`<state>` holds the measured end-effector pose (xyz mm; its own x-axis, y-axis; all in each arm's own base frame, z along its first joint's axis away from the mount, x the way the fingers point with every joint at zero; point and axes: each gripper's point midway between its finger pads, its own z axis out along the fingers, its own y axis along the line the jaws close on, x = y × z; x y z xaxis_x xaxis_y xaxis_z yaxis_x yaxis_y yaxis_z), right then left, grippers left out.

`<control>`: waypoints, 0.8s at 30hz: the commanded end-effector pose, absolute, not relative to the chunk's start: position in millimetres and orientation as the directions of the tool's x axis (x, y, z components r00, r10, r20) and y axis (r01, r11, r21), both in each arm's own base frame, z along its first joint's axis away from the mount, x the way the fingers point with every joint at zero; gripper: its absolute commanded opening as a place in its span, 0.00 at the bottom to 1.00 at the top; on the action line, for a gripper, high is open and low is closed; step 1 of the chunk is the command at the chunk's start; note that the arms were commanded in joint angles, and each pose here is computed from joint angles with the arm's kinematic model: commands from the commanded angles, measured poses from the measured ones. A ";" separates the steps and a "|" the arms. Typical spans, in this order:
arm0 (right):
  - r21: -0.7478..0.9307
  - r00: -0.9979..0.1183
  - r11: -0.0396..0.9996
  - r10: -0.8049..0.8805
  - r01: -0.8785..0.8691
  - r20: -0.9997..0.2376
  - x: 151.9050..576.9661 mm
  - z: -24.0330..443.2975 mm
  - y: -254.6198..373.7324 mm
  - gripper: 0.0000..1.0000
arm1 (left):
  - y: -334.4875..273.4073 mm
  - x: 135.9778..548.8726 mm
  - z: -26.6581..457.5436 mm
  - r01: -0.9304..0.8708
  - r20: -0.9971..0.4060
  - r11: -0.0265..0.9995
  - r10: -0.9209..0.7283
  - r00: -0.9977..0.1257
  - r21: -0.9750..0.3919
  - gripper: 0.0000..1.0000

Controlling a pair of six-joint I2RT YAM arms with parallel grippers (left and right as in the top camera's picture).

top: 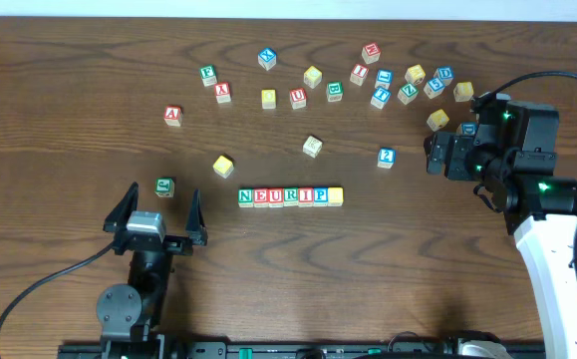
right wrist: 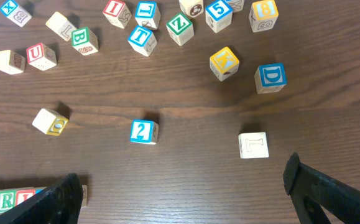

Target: Spell out NEURIPS

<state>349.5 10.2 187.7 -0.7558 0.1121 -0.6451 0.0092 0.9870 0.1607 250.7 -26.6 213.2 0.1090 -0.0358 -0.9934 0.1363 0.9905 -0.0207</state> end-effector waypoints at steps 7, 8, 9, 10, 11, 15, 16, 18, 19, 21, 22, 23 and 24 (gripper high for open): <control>0.157 -0.745 0.988 0.102 -0.004 -0.659 350.6 194.3 10.1 0.99 | -29.8 242.0 209.3 0.160 -0.990 0.987 -0.012 0.141 0.011 0.98; 0.157 -0.745 0.988 0.102 -0.004 -0.659 350.6 194.3 10.1 0.99 | -29.3 242.2 207.9 0.159 -0.991 0.987 -0.011 0.136 0.011 0.98; 0.157 -0.745 0.988 0.102 -0.004 -0.659 350.6 194.3 10.1 0.99 | -29.5 242.4 205.9 0.163 -0.992 0.987 -0.010 0.127 0.011 0.98; 0.157 -0.745 0.988 0.102 -0.004 -0.659 350.6 194.3 10.1 0.99 | -29.0 242.6 204.3 0.162 -0.993 0.987 -0.010 0.121 0.010 0.98; 0.157 -0.745 0.988 0.102 -0.004 -0.659 350.6 194.3 10.1 0.99 | -28.7 242.9 202.3 0.161 -0.994 0.987 -0.009 0.113 0.009 0.98; 0.157 -0.745 0.988 0.102 -0.004 -0.659 350.6 194.3 10.1 0.99 | -31.9 243.6 182.0 0.184 -1.000 0.983 -0.007 0.029 -0.002 0.98; 0.157 -0.745 0.988 0.102 -0.004 -0.659 350.6 194.3 10.1 0.99 | -33.3 243.5 174.6 0.193 -1.000 0.981 -0.007 -0.001 -0.007 0.98; 0.157 -0.745 0.988 0.102 -0.004 -0.659 350.6 194.3 10.1 0.99 | -36.0 242.0 154.2 0.209 -0.996 0.978 -0.008 -0.086 -0.025 0.98; 0.157 -0.745 0.988 0.102 -0.004 -0.659 350.6 194.3 10.1 0.99 | -36.6 241.0 145.6 0.211 -0.993 0.977 -0.008 -0.121 -0.033 0.97; 0.157 -0.745 0.988 0.102 -0.004 -0.659 350.6 194.3 10.1 0.99 | -37.6 240.4 142.5 0.216 -0.991 0.975 -0.011 -0.135 -0.041 0.98; 0.157 -0.745 0.988 0.102 -0.004 -0.659 350.6 194.3 10.1 0.99 | -38.0 240.3 142.9 0.218 -0.991 0.975 -0.011 -0.133 -0.040 0.98; 0.157 -0.745 0.988 0.102 -0.004 -0.659 350.6 194.3 10.1 0.99 | -38.0 240.3 142.7 0.219 -0.991 0.975 -0.011 -0.134 -0.041 0.98; 0.157 -0.745 0.988 0.102 -0.004 -0.659 350.6 194.3 10.1 0.99 | -38.0 240.3 142.6 0.218 -0.991 0.975 -0.012 -0.135 -0.041 0.98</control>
